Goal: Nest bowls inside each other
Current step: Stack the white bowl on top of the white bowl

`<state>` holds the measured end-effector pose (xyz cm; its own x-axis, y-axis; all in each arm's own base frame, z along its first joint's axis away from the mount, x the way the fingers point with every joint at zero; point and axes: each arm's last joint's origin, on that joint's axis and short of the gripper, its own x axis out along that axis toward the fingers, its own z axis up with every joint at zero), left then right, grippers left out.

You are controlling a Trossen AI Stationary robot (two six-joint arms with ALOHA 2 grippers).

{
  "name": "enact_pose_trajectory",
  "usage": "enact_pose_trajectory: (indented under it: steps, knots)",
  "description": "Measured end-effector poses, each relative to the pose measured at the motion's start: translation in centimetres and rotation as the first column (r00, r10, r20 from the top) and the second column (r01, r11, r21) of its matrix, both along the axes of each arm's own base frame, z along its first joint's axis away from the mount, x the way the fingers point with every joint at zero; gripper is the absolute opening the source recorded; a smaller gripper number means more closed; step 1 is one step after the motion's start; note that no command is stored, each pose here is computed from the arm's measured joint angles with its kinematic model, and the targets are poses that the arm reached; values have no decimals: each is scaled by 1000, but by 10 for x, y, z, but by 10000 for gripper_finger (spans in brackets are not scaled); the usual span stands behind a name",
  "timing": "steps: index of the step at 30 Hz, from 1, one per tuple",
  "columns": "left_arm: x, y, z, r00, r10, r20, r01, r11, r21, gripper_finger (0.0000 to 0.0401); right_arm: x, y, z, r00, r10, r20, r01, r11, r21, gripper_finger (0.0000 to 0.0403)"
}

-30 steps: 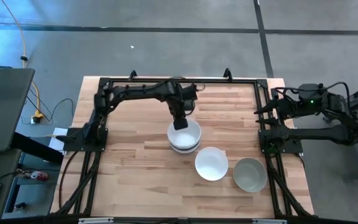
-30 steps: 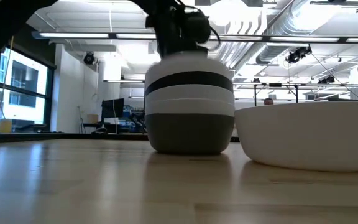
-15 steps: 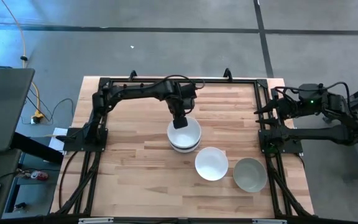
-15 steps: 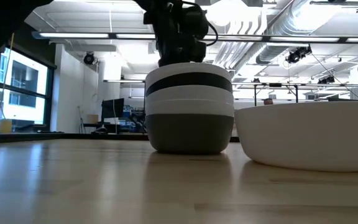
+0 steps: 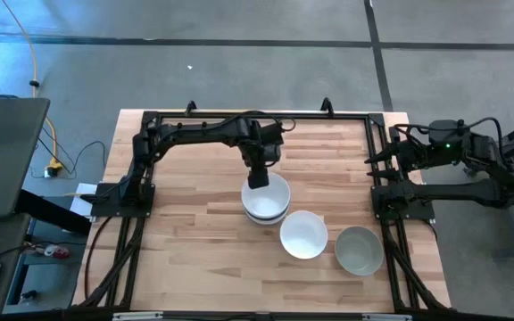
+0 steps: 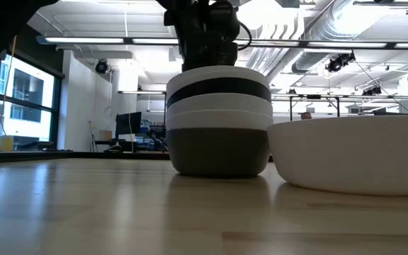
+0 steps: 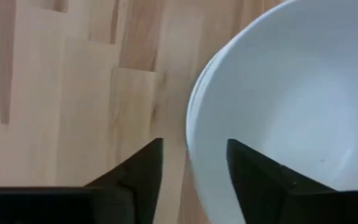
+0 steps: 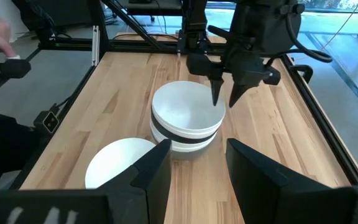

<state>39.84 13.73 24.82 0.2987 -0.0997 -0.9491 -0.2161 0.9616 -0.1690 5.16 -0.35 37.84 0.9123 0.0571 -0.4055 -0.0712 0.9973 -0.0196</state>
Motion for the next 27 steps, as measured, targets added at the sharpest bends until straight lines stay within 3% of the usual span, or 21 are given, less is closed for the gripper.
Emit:
enact_pose_trajectory:
  steps: [6, 15, 21, 27]
  knots:
    - [-5, 9, 4, 1000, 29, -3, -29, 999, 24, 206, 0, 0, 0, 1000, 0, 0, 0, 1000, 0, 145]
    - [-18, 10, 33, 997, 27, 67, -31, 998, 50, 210, 0, 0, 0, 1000, 2, 0, -2, 1000, -5, 145]
    - [-19, -18, 52, 992, -44, 122, 39, 998, 46, 183, 0, 0, 0, 1000, 4, 0, -4, 1000, -8, 145]
    - [-9, -53, 52, 975, -172, 143, 170, 985, 27, 127, 0, 0, 0, 1000, 8, 1, -8, 1000, -17, 145]
